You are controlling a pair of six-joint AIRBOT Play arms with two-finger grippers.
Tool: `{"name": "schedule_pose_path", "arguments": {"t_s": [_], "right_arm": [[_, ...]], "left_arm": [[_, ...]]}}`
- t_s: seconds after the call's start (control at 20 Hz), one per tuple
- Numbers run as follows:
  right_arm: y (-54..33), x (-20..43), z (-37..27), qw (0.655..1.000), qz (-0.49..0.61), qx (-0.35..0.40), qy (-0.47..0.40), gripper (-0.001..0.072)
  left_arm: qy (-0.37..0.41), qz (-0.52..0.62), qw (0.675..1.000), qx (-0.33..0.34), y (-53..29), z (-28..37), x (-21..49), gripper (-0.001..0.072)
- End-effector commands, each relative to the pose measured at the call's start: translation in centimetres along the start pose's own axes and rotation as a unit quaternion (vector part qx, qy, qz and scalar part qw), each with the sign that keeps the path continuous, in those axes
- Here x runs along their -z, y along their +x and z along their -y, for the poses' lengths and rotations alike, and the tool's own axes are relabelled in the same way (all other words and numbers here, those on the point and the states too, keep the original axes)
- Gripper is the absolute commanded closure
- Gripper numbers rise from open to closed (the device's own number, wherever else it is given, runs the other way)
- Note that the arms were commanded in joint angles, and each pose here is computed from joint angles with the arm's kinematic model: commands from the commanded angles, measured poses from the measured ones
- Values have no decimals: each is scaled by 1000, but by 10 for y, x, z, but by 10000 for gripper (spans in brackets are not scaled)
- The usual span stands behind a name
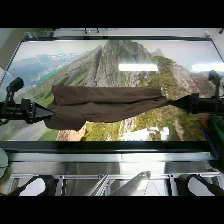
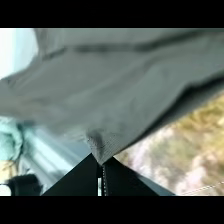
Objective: Fold the shirts.
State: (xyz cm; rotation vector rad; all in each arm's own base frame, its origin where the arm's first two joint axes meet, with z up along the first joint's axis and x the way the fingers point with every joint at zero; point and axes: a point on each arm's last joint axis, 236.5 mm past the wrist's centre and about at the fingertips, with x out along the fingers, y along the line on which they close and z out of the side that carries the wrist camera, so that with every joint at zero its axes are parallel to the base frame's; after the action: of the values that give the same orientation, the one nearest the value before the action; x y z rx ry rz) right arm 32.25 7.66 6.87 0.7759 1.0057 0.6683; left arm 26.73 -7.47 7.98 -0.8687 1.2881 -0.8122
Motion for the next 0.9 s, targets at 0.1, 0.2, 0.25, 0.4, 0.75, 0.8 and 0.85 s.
{"name": "schedule_pose_path", "arguments": {"t_s": [0.1,0.2,0.25,0.4,0.75,0.8,0.85], "right_arm": [[-22,-13,38,998,37,45,33,692],[-12,-19,56,997,40,54,36,692],[-4,-23,69,996,43,62,39,692],[26,-42,93,996,67,47,43,692],[93,-48,153,990,90,41,98,692],[98,-44,162,989,87,51,105,692],[100,-43,171,988,88,61,109,692]], "left_arm": [[-58,64,996,-20,-12,-38,-2,682],[-89,62,994,-24,-10,-61,-5,683],[-103,56,993,-24,-9,-71,-8,683],[-123,44,991,-18,-9,-92,-26,684],[-115,23,992,-43,-5,-115,-109,684],[-110,12,993,-44,2,-116,-118,684],[-108,2,993,-44,9,-118,-125,684]]}}
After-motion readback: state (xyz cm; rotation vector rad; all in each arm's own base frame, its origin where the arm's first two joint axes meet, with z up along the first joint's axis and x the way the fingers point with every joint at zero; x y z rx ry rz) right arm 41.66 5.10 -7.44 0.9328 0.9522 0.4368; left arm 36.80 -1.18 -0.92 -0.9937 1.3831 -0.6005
